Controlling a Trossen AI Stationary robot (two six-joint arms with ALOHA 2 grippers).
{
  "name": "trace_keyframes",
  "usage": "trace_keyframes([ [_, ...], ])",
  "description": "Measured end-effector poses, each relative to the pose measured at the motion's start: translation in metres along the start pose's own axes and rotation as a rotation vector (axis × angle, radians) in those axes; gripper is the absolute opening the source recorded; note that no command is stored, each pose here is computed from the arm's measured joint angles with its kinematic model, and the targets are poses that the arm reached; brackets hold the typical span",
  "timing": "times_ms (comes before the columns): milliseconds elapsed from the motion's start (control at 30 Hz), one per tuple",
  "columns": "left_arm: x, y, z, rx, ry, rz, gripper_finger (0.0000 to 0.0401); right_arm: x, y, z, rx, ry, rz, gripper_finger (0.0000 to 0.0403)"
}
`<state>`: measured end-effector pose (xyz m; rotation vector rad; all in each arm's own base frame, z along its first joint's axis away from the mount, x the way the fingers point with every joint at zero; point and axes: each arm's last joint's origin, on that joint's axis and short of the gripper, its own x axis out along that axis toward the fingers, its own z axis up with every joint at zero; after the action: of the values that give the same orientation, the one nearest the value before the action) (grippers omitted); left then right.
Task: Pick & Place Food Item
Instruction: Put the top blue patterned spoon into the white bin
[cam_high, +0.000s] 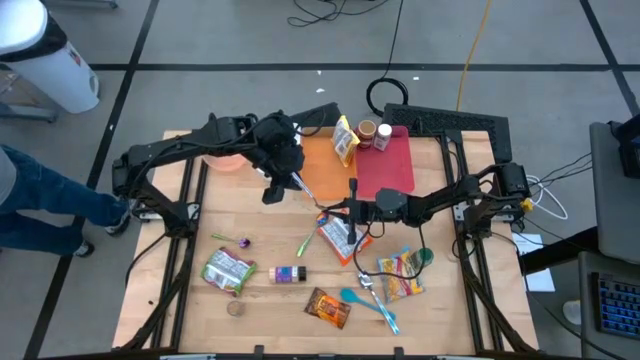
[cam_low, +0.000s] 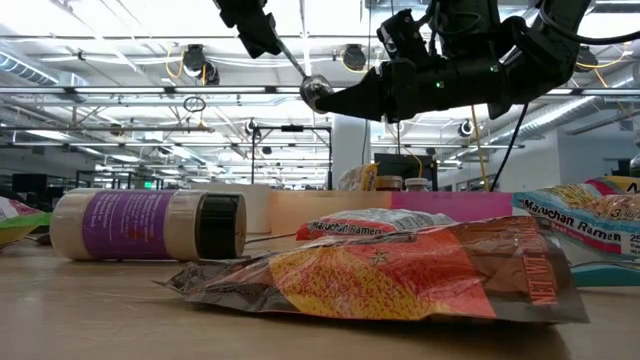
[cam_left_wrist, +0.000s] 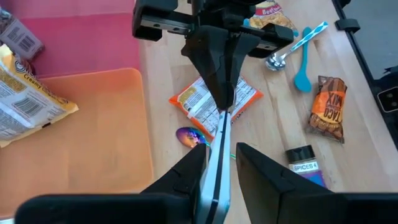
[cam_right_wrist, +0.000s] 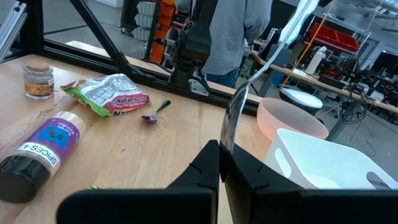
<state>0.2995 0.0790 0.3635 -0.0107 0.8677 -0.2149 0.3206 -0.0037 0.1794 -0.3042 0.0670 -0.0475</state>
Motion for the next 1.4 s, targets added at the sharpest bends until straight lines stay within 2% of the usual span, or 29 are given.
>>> trace_keyframes([
  [300, -0.0001, -0.0003, 0.0002, 0.015, -0.003, -0.003, 0.0092, 0.0000, 0.0000, 0.0000, 0.000, 0.000, 0.000, 0.0000],
  [500, 0.0000, -0.0016, 0.0009, 0.017, -0.021, -0.050, 0.0092, 0.0000, 0.0002, 0.0001, -0.001, -0.001, 0.003, 0.0000],
  [933, 0.0000, -0.0014, 0.0012, 0.028, -0.023, -0.044, 0.0092, 0.0000, 0.0002, 0.0000, -0.001, 0.000, 0.002, 0.0000],
  [1000, 0.0000, -0.0012, 0.0017, 0.032, -0.028, -0.042, 0.0083, 0.0000, 0.0002, 0.0000, -0.001, 0.000, 0.002, 0.0000],
  [1133, -0.0001, -0.0008, 0.0030, 0.038, -0.041, -0.039, 0.0034, 0.0000, 0.0001, -0.0002, -0.002, 0.001, 0.002, 0.0000],
  [1400, -0.0002, -0.0007, 0.0032, 0.060, -0.043, -0.033, 0.0033, 0.0000, 0.0001, -0.0003, -0.005, 0.003, 0.002, 0.0000],
])
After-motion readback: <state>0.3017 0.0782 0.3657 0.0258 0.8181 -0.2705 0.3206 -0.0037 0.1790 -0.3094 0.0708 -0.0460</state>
